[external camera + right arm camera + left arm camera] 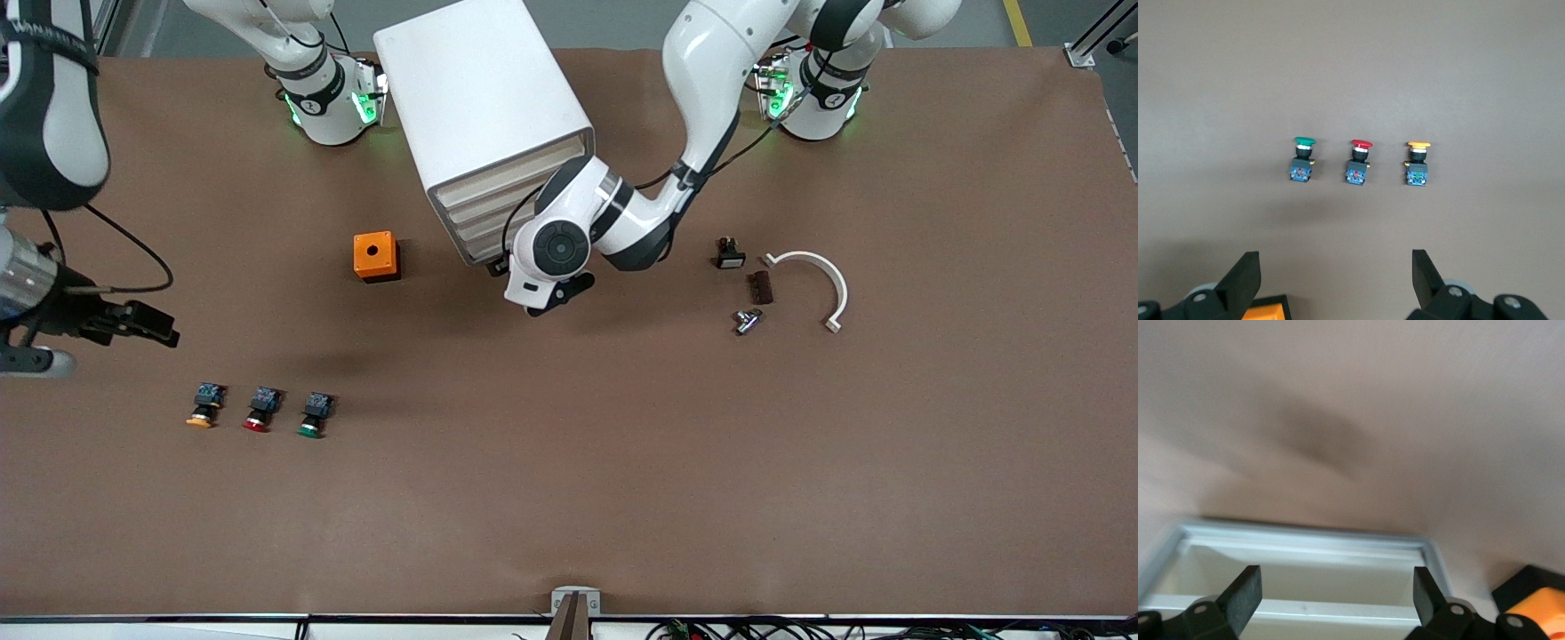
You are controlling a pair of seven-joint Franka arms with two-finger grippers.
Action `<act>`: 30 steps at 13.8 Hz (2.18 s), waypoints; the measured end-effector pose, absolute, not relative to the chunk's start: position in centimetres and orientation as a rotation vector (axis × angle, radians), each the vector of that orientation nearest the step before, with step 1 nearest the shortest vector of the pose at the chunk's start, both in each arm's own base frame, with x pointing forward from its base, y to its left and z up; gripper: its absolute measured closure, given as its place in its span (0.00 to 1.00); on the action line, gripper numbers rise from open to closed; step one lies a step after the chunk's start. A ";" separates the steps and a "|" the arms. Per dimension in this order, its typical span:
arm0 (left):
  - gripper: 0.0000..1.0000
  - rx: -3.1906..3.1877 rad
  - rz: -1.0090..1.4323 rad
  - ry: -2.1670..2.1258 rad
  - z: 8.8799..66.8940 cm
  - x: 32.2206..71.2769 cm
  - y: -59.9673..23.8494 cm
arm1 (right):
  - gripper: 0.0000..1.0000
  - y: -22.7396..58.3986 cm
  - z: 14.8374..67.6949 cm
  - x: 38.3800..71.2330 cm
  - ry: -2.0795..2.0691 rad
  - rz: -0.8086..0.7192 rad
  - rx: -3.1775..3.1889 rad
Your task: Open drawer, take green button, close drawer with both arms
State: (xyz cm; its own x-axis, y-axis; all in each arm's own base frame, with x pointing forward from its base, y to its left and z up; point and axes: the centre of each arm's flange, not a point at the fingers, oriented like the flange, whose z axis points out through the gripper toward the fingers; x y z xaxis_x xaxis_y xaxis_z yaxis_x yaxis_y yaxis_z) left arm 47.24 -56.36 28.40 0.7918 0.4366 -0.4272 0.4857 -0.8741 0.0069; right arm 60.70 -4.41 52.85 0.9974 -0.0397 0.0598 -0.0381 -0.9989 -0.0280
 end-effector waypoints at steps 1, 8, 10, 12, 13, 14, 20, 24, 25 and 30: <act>0.00 2.882 -0.577 0.739 31.2 49.1 -54.5 | 0.00 -4.3 54.5 59.9 0.051 -0.107 -3.113; 0.00 2.958 -0.383 0.456 51.0 55.9 -37.4 | 0.00 -4.2 62.2 54.7 0.050 -0.151 -3.113; 0.00 2.971 -0.402 0.373 54.1 57.0 -31.1 | 0.00 -4.2 63.2 53.8 0.050 -0.153 -3.112; 0.00 2.971 -0.401 0.281 57.6 57.6 -24.1 | 0.00 -4.2 63.8 53.4 0.061 -0.140 -3.112; 0.00 2.962 -0.388 0.242 59.6 57.6 -20.2 | 0.00 -4.1 64.1 53.2 0.064 -0.129 -3.112; 0.00 2.951 -0.369 0.219 61.3 57.4 -16.5 | 0.00 -4.0 64.6 53.1 0.064 -0.124 -3.112; 0.00 2.998 -0.298 0.128 64.7 55.5 -2.0 | 0.00 -3.6 65.7 52.8 0.058 -0.115 -3.112; 0.00 3.071 -0.202 0.123 63.8 56.4 0.8 | 0.00 -3.6 65.7 52.7 0.057 -0.111 -3.112; 0.00 3.077 -0.149 0.121 63.4 56.8 0.9 | 0.00 -3.5 65.7 52.7 0.057 -0.111 -3.112; 0.00 3.080 -0.027 0.096 62.7 56.5 0.7 | 0.00 -3.6 65.7 52.7 0.057 -0.111 -3.112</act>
State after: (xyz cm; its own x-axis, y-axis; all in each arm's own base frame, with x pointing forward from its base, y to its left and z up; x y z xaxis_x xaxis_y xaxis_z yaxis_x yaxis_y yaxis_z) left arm 56.55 0.73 62.68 0.9979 0.0617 -0.0196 0.0628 -0.9963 0.0589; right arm 52.74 -3.56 65.70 0.9968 -0.0374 0.0706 -0.0355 -0.9990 -0.0283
